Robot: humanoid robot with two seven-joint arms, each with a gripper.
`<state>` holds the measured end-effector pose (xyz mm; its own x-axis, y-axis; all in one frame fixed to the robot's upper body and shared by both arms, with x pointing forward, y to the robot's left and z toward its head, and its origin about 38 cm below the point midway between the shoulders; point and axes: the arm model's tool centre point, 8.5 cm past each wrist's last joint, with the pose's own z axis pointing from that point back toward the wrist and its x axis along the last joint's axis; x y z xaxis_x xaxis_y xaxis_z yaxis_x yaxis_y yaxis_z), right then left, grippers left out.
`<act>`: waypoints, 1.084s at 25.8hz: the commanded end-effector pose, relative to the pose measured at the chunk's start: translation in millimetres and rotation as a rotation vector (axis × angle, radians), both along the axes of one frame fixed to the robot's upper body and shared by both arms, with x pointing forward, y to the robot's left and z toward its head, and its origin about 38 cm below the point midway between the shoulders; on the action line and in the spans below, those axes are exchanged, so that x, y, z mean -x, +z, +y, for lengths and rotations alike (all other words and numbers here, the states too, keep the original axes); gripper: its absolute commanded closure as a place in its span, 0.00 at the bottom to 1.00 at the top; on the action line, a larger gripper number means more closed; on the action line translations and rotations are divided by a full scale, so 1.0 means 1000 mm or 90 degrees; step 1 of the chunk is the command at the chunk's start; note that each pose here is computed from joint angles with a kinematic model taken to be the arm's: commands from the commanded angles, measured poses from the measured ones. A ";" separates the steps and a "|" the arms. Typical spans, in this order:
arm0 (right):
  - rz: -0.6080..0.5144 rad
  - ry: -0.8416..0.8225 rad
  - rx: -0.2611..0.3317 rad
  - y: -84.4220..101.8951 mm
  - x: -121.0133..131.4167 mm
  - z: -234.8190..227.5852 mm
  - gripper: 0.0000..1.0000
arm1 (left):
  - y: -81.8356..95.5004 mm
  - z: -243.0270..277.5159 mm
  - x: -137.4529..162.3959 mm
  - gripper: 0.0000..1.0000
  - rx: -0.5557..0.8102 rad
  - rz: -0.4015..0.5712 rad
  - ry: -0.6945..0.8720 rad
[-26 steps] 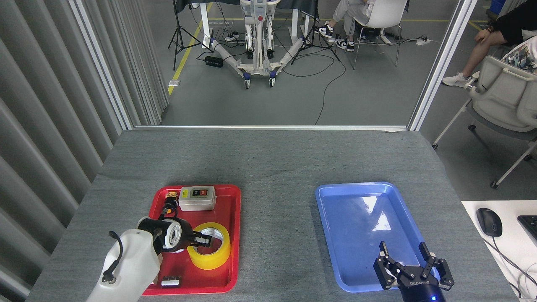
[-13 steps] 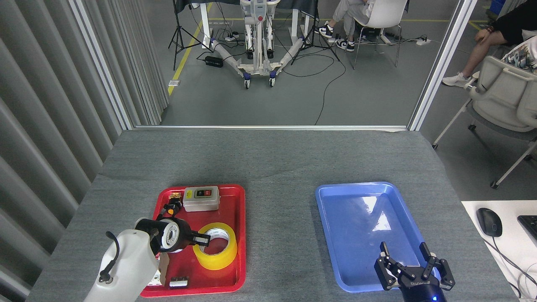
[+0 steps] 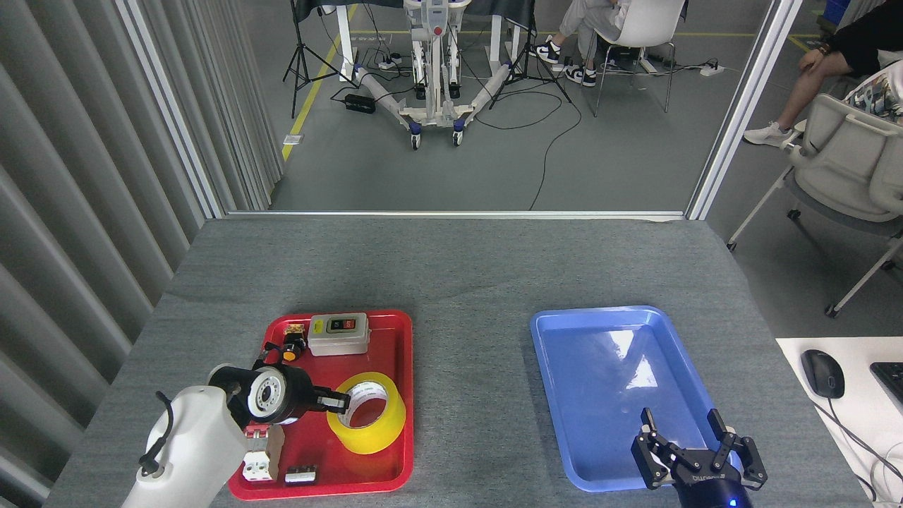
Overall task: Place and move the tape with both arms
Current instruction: 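Lift the tape roll with the left gripper toward the blue tray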
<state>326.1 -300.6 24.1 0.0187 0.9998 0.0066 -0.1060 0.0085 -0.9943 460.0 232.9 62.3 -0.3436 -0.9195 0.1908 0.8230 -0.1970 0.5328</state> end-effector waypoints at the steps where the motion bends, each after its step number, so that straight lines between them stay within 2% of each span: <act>1: 0.000 0.000 0.000 0.000 0.000 0.000 0.00 | 0.006 0.016 0.010 1.00 0.057 -0.028 -0.081; 6: -0.004 0.001 0.001 0.000 0.002 -0.002 0.00 | 0.022 0.023 0.020 1.00 0.097 -0.082 -0.185; 9: -0.030 0.014 0.027 0.003 0.007 -0.013 0.00 | 0.028 0.015 0.023 1.00 0.096 -0.084 -0.203; 12: -0.112 0.058 0.051 0.014 0.005 -0.005 0.00 | 0.025 0.015 0.026 1.00 0.094 -0.070 -0.208; 16: -0.160 0.079 0.074 0.018 0.007 -0.009 0.00 | 0.017 0.016 0.031 1.00 0.104 -0.051 -0.205; 20: -0.224 0.139 0.111 0.013 0.011 -0.010 0.00 | 0.020 -0.003 0.030 1.00 0.138 -0.062 -0.211; 23: -0.223 0.155 0.156 0.003 0.014 -0.013 0.00 | 0.021 -0.011 0.028 1.00 0.169 -0.065 -0.199; 26: -0.241 0.151 0.158 0.011 0.003 -0.012 0.00 | 0.018 -0.023 0.029 1.00 0.186 -0.042 -0.198; 28: -0.241 0.151 0.157 0.011 0.003 -0.012 0.00 | 0.010 -0.026 0.028 1.00 0.196 -0.010 -0.161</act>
